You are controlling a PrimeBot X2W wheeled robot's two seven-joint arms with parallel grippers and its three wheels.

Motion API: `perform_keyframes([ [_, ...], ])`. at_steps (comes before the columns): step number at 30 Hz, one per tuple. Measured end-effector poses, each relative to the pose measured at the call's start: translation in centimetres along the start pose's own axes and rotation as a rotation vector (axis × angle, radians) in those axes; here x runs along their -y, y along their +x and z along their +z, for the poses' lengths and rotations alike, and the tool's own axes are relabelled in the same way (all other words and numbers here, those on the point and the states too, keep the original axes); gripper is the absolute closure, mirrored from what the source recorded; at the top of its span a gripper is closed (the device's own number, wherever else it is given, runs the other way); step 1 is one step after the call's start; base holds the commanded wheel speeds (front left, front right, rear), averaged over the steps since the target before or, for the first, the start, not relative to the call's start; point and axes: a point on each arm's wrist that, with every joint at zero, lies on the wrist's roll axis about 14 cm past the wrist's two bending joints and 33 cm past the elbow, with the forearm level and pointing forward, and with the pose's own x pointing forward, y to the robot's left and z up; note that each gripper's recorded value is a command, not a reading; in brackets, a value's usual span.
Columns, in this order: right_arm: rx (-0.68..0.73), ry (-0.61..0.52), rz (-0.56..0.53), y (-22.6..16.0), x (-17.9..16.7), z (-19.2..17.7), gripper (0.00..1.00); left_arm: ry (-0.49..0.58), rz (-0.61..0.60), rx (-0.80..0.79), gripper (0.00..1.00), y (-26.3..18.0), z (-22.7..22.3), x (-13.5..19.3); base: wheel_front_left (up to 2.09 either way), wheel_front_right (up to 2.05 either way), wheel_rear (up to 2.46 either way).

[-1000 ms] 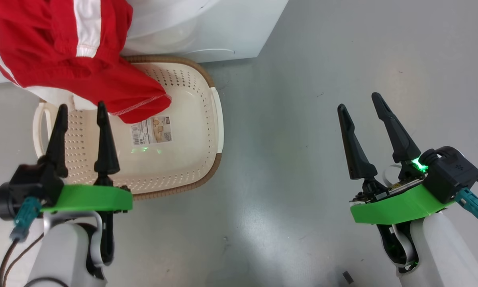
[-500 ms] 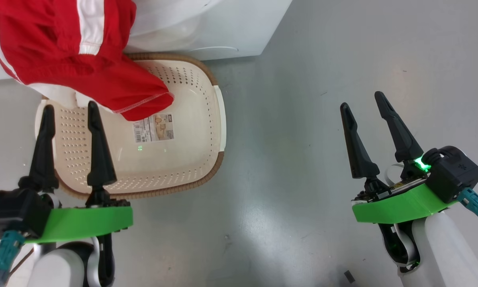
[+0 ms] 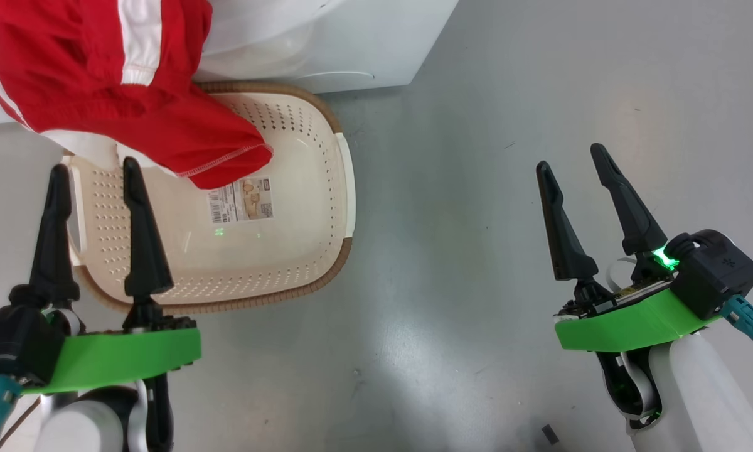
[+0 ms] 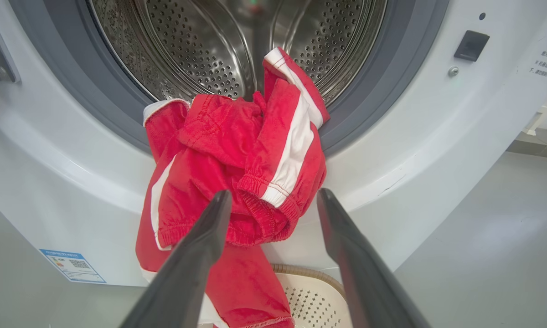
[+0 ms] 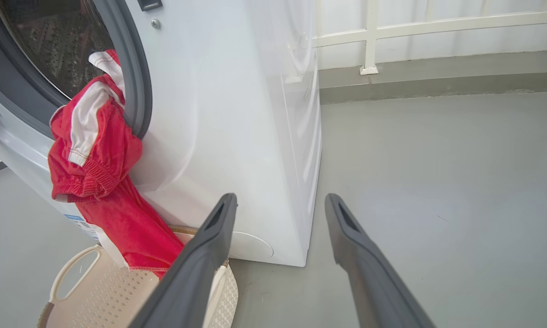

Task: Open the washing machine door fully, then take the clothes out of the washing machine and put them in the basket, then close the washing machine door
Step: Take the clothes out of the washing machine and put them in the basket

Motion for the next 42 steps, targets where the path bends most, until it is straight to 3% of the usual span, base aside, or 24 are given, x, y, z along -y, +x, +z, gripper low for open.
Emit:
perform_keyframes([
  [11,0.000,-0.003,-0.003,-0.1,0.1,0.1,0.00,0.025,0.024,-0.038,0.00,0.4,-1.8,-1.1,0.00,0.00,0.00],
  [42,-0.012,0.001,-0.021,-0.8,0.7,0.1,0.00,0.050,0.063,-0.089,0.00,8.8,-4.8,-3.5,0.00,0.00,0.00],
])
